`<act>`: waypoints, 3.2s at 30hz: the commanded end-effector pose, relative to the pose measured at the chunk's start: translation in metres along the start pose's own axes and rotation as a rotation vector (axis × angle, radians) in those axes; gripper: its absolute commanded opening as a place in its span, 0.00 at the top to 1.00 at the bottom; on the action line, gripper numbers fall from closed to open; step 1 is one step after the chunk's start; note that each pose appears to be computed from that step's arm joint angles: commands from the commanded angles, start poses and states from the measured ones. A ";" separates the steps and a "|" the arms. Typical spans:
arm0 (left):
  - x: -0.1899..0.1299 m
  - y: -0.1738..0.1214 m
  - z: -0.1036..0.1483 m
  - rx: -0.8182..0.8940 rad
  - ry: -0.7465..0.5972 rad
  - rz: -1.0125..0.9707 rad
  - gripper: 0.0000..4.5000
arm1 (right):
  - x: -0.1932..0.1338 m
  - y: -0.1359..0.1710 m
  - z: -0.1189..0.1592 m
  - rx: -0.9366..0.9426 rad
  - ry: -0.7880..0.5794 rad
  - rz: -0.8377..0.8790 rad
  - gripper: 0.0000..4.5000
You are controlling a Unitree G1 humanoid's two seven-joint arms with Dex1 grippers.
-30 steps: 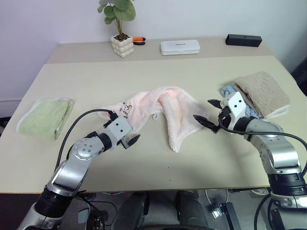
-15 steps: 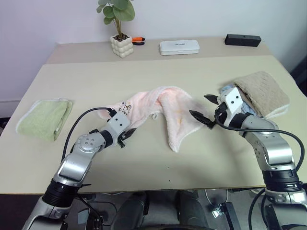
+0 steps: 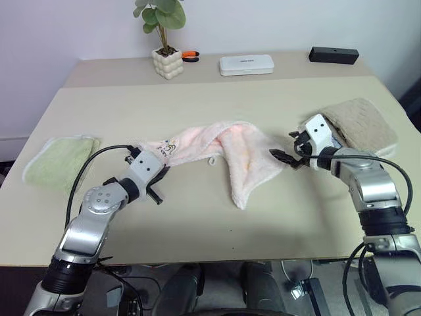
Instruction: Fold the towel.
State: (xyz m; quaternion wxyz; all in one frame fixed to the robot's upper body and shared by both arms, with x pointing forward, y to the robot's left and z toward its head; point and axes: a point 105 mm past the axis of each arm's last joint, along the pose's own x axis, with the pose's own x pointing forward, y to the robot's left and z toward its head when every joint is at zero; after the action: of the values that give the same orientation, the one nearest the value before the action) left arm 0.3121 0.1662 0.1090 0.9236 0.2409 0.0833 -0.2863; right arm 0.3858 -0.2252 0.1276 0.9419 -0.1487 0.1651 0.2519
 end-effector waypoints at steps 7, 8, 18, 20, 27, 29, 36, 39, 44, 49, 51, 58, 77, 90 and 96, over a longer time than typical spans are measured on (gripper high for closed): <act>-0.009 0.005 0.007 0.031 -0.045 0.020 1.00 | 0.008 -0.004 -0.003 -0.002 0.061 0.041 0.17; -0.009 0.005 0.006 0.032 -0.044 0.019 1.00 | 0.009 -0.003 -0.001 -0.004 0.056 0.048 0.28; -0.013 0.017 -0.001 0.036 -0.045 0.048 1.00 | 0.002 -0.004 0.022 -0.096 -0.011 0.055 0.99; -0.011 0.030 0.005 0.011 -0.078 0.092 1.00 | -0.001 -0.014 0.033 -0.126 -0.042 0.006 0.99; 0.014 0.127 0.073 0.007 -0.287 0.380 1.00 | -0.018 -0.067 0.131 -0.299 -0.273 -0.278 0.99; 0.004 0.175 0.122 -0.012 -0.425 0.538 1.00 | -0.037 -0.077 0.180 -0.374 -0.401 -0.364 0.99; -0.037 0.220 0.176 0.002 -0.614 0.619 1.00 | -0.077 -0.063 0.244 -0.521 -0.635 -0.344 0.99; -0.042 0.203 0.160 0.026 -0.592 0.513 1.00 | -0.078 -0.042 0.234 -0.568 -0.644 -0.215 0.99; -0.058 0.145 0.086 -0.009 -0.385 0.262 1.00 | -0.067 0.011 0.155 -0.540 -0.471 0.128 0.99; -0.079 0.093 0.035 -0.085 -0.192 0.094 1.00 | -0.076 0.045 0.085 -0.462 -0.255 0.352 0.99; -0.085 0.076 0.014 -0.112 -0.107 0.051 1.00 | -0.079 0.055 0.064 -0.425 -0.193 0.400 0.99; -0.090 0.044 -0.016 -0.086 0.029 -0.045 1.00 | -0.079 0.057 0.056 -0.386 -0.178 0.387 0.99; -0.075 0.025 -0.039 0.084 0.057 0.011 0.36 | -0.072 0.059 0.054 -0.381 -0.177 0.376 1.00; -0.083 0.042 -0.038 0.127 0.008 0.084 1.00 | -0.072 0.055 0.056 -0.398 -0.172 0.365 1.00; -0.077 0.067 -0.018 0.126 -0.060 0.128 1.00 | -0.068 0.025 0.081 -0.475 -0.225 0.213 1.00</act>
State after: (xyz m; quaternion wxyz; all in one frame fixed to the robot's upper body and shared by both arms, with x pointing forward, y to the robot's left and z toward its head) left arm 0.2750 0.2532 0.1176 0.9195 0.2906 0.0585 -0.2583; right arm 0.3234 -0.1988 0.1965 0.8522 -0.2891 0.0558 0.4325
